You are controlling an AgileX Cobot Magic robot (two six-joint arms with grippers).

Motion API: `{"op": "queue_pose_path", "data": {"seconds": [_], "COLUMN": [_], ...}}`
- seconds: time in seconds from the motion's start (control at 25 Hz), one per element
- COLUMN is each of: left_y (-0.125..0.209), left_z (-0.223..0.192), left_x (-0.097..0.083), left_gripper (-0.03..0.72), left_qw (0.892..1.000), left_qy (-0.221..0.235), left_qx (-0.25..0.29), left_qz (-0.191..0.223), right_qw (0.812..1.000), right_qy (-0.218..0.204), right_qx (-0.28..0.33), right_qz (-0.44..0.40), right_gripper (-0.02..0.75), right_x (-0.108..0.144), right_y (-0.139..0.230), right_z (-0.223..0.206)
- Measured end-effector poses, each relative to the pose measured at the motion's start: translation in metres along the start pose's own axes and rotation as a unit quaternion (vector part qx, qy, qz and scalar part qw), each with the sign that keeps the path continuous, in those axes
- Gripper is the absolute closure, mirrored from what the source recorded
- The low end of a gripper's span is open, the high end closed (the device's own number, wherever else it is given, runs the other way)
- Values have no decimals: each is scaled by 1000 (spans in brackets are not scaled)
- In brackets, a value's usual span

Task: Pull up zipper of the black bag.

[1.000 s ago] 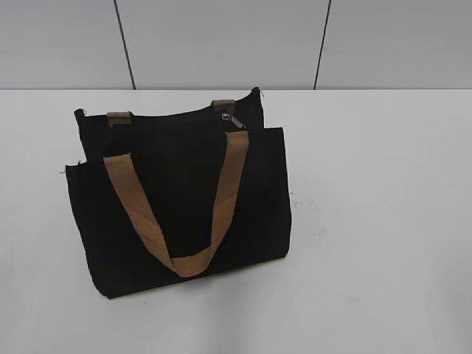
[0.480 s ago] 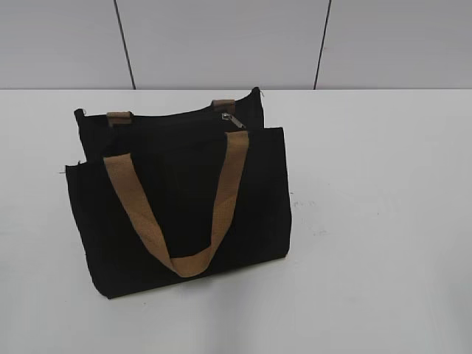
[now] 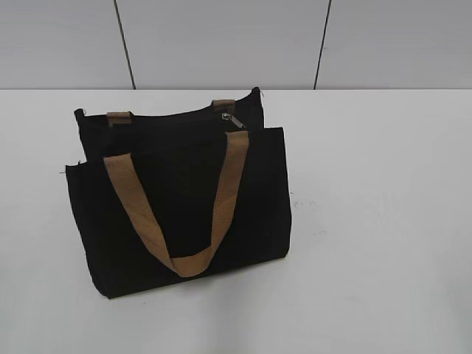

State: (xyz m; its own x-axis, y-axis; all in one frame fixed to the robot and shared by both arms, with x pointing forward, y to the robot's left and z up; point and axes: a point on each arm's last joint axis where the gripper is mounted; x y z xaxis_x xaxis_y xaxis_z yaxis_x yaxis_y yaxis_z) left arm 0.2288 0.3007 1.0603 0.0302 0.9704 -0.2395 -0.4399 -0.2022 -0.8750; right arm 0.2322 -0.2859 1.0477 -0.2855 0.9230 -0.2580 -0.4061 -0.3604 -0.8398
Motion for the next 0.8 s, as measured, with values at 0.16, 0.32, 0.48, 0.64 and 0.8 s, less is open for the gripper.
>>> {"op": "queue_pose_path", "data": {"seconds": [0.16,0.32,0.48,0.64,0.8], "left_y": [0,0,0,0,0], "left_z": [0,0,0,0,0], "left_x": [0,0,0,0,0], "left_gripper": [368,389,403,409,411], "left_qw": [1000,1000,1000,1000,1000], "left_qy": [0,0,0,0,0], "left_qx": [0,0,0,0,0], "left_qz": [0,0,0,0,0], "right_qw": [998,996,996,996,996], "right_qy": [3,11,25,30,31], "right_qx": [-8,-12,-7,-4,-2], "right_qz": [-60,-84,-81,-81,-80], "right_gripper": [302,302,302,302,302], "right_x": [-1,-2,-5,-6,-6], "right_y": [-2,-3,-2,-1,-1], "right_z": [1,3,3,2,2]}}
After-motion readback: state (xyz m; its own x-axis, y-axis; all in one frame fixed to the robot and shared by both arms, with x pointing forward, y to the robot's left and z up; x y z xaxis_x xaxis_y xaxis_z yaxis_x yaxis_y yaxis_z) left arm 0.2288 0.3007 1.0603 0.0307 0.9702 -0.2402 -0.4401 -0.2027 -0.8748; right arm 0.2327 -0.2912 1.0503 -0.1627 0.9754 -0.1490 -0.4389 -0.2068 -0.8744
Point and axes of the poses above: a point on each arm's last joint axis where the gripper is mounted, z pointing back along that axis away from the gripper, x along the wrist's bending axis when the last joint is at zero, y = z × x, and after that the axes turned 15 degrees about z, right-handed
